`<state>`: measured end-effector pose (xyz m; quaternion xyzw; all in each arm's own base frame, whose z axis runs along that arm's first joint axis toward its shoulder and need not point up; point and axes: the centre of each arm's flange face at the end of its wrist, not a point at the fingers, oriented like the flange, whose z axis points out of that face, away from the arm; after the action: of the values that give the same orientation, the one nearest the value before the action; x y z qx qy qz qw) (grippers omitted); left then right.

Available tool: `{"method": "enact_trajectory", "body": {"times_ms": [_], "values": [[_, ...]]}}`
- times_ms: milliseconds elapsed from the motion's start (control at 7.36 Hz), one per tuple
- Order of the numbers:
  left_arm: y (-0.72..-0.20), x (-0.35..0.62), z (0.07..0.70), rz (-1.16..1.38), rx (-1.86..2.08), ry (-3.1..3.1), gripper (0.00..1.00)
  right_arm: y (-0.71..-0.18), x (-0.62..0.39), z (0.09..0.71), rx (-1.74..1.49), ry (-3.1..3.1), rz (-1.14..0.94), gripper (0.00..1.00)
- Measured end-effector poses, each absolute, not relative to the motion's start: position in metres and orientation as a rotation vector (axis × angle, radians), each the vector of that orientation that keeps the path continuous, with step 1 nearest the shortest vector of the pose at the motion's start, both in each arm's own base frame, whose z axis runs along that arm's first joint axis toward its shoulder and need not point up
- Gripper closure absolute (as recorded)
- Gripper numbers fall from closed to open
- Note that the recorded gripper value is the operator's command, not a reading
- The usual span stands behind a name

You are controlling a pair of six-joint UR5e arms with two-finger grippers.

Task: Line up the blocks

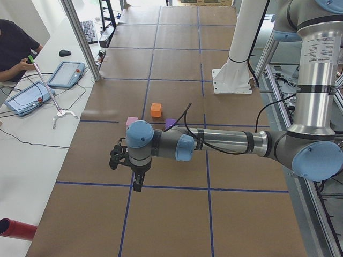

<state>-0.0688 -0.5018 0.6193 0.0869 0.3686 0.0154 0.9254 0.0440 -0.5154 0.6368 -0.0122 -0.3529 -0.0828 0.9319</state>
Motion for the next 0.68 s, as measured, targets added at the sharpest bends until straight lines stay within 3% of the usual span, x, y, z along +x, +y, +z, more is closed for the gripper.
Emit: {"method": "enact_trajectory", "body": {"times_ms": [680], "values": [[-0.554, 0.060, 0.524, 0.106, 0.191, 0.818, 0.00, -0.515, 0.044, 0.637, -0.025, -0.722, -0.169, 0.00]]}}
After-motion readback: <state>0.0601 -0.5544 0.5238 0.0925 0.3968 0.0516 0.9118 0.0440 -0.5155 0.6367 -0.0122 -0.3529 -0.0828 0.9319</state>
